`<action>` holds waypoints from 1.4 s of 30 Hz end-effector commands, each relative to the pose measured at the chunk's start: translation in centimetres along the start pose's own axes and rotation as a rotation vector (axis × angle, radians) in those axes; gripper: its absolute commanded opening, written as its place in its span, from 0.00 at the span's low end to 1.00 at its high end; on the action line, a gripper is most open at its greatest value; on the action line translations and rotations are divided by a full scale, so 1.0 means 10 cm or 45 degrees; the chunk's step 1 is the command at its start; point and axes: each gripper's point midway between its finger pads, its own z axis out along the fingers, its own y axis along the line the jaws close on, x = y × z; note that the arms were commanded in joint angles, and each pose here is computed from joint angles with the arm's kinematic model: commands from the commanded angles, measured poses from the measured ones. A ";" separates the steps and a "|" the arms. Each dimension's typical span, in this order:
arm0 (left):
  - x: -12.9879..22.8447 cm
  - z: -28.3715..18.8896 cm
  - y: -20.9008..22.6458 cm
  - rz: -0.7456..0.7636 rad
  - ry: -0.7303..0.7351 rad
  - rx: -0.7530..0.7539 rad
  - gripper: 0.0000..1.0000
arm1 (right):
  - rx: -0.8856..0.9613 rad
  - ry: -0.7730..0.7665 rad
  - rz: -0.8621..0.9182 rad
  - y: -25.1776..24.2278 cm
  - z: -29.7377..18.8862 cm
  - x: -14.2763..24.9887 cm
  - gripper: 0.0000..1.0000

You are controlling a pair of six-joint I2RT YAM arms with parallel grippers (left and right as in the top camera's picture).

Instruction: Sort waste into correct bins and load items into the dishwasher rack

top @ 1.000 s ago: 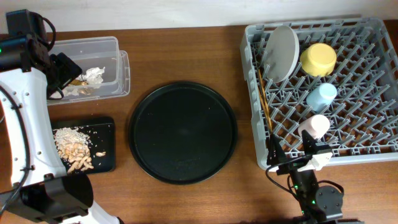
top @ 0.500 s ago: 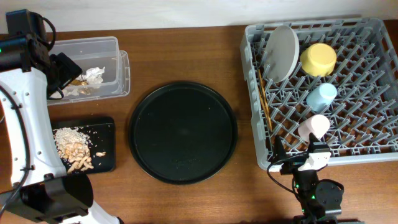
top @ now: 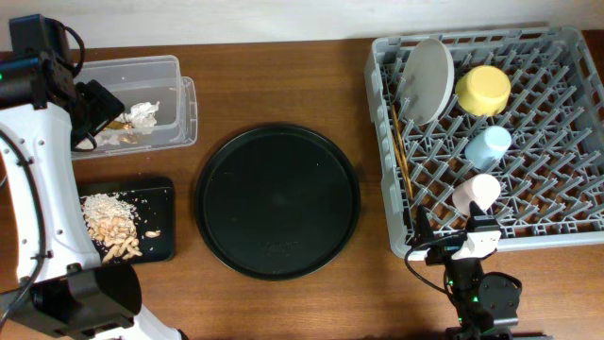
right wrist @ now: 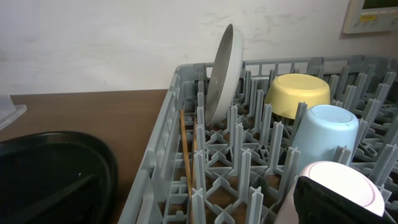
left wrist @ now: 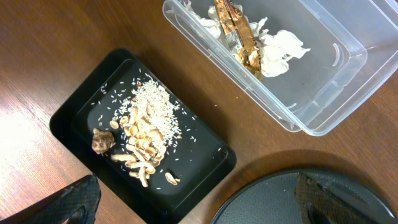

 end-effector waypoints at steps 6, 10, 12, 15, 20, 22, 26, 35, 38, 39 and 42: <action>0.00 0.04 0.02 0.005 0.007 -0.017 0.99 | 0.037 0.001 -0.011 -0.06 0.00 0.02 0.98; 0.00 0.04 0.02 0.005 0.007 -0.018 0.99 | 0.037 0.001 -0.011 -0.06 0.00 0.02 0.98; 0.00 0.04 0.02 0.005 0.007 -0.017 0.99 | 0.037 0.001 -0.011 -0.06 0.00 0.02 0.98; 0.05 0.05 0.06 0.030 0.038 -0.038 0.99 | 0.037 0.001 -0.011 -0.06 0.00 0.02 0.98; 0.33 0.02 0.24 0.073 0.181 -0.130 0.99 | 0.037 0.001 -0.011 -0.06 0.00 0.02 0.98; 0.39 0.00 0.26 0.107 0.218 -0.133 0.99 | 0.037 0.001 -0.011 -0.06 0.00 0.02 0.98; 0.49 -0.06 0.29 0.148 0.225 -0.119 0.99 | 0.037 0.001 -0.011 -0.06 0.00 0.02 0.98; 0.80 -0.26 0.21 0.189 -0.018 0.083 0.99 | 0.037 0.001 -0.011 -0.06 0.00 0.02 0.98; 1.09 -0.08 0.28 0.205 -0.060 0.126 0.99 | 0.037 0.001 -0.011 -0.06 0.00 0.02 0.98; 1.18 0.00 0.31 0.205 -0.078 0.142 0.99 | 0.037 0.001 -0.011 -0.06 0.00 0.02 0.98; 1.55 0.41 0.43 0.193 -0.136 0.193 0.99 | 0.037 0.001 -0.011 -0.06 0.00 0.02 0.98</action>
